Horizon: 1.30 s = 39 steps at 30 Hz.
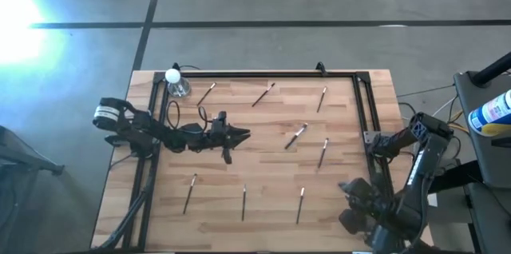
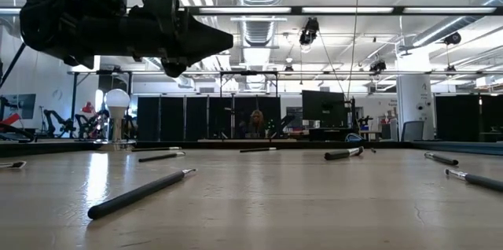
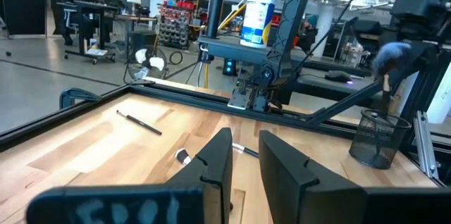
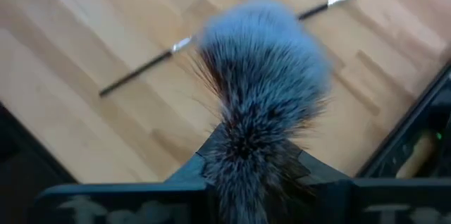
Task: Pick & Place Makeup Brushes
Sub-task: Put the black highlighter brush into the makeup holder
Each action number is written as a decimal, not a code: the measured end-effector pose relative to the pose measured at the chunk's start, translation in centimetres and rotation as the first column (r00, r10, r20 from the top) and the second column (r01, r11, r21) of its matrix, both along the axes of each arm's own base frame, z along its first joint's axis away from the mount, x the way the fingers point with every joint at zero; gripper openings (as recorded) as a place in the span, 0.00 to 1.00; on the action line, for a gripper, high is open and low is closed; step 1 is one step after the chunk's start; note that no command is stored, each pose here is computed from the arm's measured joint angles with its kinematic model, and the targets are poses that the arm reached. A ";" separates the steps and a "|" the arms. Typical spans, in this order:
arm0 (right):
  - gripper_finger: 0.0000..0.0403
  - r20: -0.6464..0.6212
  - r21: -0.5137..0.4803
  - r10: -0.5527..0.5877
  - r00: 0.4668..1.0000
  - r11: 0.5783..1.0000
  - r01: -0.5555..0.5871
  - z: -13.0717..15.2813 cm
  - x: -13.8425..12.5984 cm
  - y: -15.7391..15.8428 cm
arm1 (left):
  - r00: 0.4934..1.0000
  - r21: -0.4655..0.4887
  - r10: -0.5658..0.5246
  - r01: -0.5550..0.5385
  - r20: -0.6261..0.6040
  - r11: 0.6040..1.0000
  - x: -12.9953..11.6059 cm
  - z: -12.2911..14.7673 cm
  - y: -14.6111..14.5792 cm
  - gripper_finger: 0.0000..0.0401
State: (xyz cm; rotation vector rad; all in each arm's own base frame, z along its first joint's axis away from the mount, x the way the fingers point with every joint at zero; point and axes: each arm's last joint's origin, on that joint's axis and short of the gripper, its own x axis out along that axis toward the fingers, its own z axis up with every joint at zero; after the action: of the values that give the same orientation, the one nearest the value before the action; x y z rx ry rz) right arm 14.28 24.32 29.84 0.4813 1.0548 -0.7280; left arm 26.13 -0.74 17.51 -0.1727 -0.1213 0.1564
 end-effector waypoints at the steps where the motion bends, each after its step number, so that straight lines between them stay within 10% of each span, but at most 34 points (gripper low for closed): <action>1: 0.10 -0.001 0.000 0.005 1.000 1.000 -0.005 -0.1 -0.1 0.4 | 1.000 0.000 -0.001 0.001 0.000 1.000 0.0 0.0 0.0 0.16; 39: 0.13 -0.157 0.003 0.053 0.986 0.999 -0.053 -6.9 -2.0 4.5 | 1.000 0.003 0.005 -0.005 -0.010 1.000 0.0 -0.2 0.1 0.16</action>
State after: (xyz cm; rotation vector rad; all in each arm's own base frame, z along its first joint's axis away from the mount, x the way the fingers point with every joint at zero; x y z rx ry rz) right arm 12.24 28.84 22.98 0.3977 1.2103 -0.7281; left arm 26.11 -0.62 17.36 -0.1685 -0.1121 0.1620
